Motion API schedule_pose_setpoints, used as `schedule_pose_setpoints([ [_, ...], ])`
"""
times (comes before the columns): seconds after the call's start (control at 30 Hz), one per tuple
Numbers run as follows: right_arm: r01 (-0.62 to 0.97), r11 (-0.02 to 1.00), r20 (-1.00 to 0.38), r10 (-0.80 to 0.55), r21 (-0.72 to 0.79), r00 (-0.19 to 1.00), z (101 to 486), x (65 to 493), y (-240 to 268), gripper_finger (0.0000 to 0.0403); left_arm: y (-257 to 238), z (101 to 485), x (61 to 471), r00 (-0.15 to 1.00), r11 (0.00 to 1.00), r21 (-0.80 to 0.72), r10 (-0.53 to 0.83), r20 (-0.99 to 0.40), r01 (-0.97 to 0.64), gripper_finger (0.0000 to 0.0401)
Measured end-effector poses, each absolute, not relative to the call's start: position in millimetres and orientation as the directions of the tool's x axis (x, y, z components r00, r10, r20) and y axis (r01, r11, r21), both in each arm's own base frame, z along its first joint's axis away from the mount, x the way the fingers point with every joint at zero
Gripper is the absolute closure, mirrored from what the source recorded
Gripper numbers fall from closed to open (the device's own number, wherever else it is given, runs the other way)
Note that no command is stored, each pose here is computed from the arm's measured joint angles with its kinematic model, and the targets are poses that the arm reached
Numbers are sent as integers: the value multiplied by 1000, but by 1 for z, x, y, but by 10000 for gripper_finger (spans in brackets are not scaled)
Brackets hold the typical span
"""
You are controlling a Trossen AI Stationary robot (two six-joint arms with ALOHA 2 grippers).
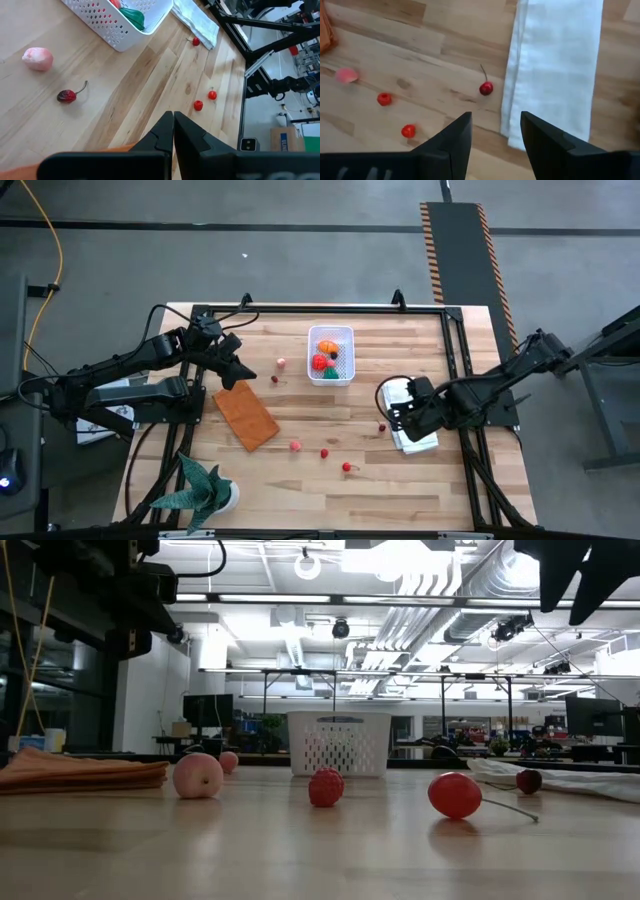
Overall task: Pick and placing Produce into tupperware
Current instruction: Put the red cherry into the white bin
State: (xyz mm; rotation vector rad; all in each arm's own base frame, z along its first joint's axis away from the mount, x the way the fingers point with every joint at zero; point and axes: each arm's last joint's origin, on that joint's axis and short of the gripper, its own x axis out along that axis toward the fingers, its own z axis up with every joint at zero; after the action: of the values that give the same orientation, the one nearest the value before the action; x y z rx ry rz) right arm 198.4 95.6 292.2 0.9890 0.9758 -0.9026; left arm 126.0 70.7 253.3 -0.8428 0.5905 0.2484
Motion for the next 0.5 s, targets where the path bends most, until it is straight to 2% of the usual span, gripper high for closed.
schedule_pose_setpoints([
  [0.23,948,243,-965,-110,205,237,283,209,95,242,71,253,126,813,649,-627,-22,-581,-431,398],
  [0.5,931,344,-983,-91,121,161,257,238,94,242,70,253,126,809,650,-625,-25,-587,-433,398],
])
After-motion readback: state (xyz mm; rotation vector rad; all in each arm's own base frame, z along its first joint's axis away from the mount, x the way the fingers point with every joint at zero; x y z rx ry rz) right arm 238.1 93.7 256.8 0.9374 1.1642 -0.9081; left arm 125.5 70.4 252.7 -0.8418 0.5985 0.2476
